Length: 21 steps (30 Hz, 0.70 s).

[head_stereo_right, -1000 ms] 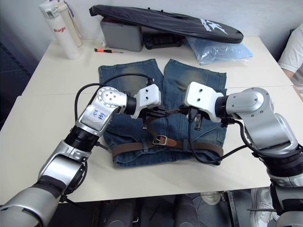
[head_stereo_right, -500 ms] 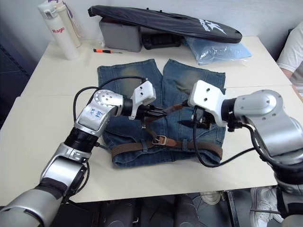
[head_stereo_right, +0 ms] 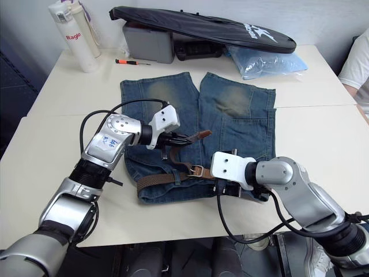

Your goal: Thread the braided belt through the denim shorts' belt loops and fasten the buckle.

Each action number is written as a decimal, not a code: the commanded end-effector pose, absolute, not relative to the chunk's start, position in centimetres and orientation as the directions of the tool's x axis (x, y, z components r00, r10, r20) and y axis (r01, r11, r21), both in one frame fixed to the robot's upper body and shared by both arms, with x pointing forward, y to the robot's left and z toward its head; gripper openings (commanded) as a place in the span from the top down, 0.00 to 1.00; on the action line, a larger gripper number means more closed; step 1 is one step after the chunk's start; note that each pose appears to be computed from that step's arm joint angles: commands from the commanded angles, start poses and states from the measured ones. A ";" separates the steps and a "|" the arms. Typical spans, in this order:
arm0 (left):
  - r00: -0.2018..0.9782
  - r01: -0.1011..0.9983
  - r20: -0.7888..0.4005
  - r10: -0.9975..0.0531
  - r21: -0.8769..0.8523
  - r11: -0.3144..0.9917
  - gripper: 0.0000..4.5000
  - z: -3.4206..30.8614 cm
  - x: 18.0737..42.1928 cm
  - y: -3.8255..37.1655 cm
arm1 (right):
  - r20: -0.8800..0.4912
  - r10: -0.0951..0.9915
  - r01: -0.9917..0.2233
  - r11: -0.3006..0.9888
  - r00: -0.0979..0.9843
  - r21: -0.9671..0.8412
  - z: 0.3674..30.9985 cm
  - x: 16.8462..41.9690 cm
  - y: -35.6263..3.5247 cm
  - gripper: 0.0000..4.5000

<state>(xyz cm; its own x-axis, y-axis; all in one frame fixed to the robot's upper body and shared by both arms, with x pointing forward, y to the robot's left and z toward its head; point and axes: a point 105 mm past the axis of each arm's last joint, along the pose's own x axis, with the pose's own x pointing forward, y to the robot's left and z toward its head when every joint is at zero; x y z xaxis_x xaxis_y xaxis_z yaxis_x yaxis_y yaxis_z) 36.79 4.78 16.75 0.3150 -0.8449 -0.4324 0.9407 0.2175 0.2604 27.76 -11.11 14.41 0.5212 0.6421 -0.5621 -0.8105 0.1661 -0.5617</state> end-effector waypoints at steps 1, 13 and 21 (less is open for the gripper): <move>0.315 0.932 -0.426 -0.848 0.308 0.191 1.00 17.8 36.6 4.7 | -0.542 0.630 -0.780 0.170 0.556 -0.603 14.1 28.3 -11.1 0.01; 0.278 0.939 -0.442 -0.853 0.312 0.144 1.00 17.8 36.0 4.6 | -0.470 0.660 -0.739 0.199 0.586 -0.643 14.4 29.2 -10.2 0.01; 0.261 0.893 -0.513 -0.818 0.450 0.003 1.00 17.5 35.9 5.3 | -0.404 0.672 -0.721 0.285 0.620 -0.632 14.7 29.7 -10.2 0.54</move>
